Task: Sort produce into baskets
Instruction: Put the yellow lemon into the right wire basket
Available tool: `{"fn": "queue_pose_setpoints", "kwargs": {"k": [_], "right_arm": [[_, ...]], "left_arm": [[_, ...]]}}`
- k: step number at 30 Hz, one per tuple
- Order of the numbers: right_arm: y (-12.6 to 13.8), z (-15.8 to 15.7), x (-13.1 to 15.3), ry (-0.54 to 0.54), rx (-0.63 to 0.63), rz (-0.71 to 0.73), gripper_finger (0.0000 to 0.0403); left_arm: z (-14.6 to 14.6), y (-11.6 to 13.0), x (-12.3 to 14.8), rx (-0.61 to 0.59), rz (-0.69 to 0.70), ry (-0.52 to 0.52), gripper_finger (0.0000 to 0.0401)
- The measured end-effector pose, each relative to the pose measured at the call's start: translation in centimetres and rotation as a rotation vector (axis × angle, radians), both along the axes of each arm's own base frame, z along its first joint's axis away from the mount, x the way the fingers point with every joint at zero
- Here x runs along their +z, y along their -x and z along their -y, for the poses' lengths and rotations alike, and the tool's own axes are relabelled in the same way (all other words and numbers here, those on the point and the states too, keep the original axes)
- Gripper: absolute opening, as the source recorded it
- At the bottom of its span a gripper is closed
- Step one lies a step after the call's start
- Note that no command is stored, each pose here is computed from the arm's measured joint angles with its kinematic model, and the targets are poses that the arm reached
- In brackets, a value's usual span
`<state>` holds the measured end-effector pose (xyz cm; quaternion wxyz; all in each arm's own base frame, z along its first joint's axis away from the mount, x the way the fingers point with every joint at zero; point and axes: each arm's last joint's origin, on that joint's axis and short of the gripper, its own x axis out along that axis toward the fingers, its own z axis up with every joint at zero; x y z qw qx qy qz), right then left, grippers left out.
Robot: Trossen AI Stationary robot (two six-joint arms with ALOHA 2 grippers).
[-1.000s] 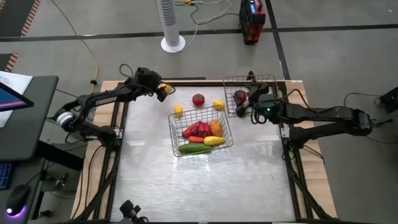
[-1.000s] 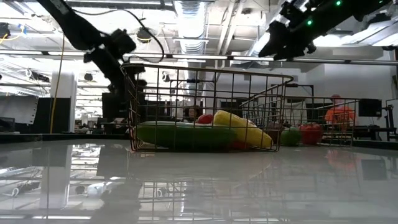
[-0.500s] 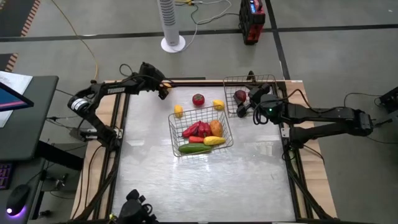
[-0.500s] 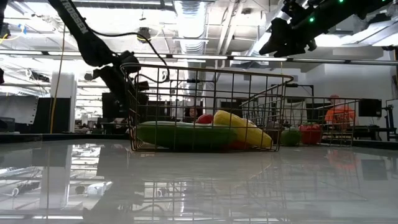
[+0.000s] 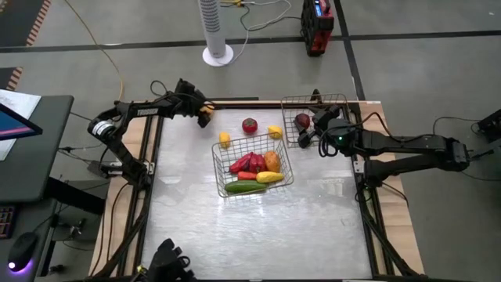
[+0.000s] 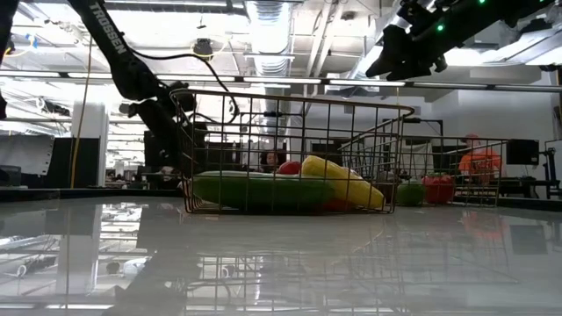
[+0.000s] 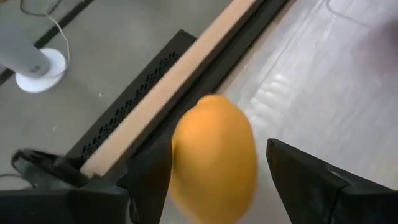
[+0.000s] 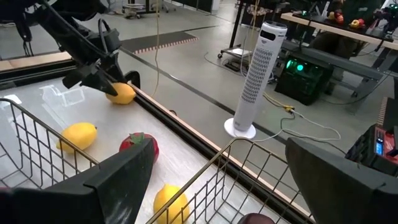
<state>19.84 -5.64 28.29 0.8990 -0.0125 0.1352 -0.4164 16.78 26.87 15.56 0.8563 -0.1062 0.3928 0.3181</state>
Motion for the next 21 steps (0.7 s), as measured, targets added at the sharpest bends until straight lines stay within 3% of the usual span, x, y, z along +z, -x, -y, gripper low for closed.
{"fn": "queue_pose_setpoints", "kwargs": {"k": [9,21], "right_arm": [[-0.01,0.0,0.03,0.001,0.0,0.004,0.0388],[-0.01,0.0,0.01,0.0,0.0,0.002,0.0388]], "left_arm": [[0.88,-0.62,-0.11,-0.022,-0.046,0.032,0.0165],[1.1,-0.94,-0.09,-0.058,-0.002,0.061,0.0112]]}}
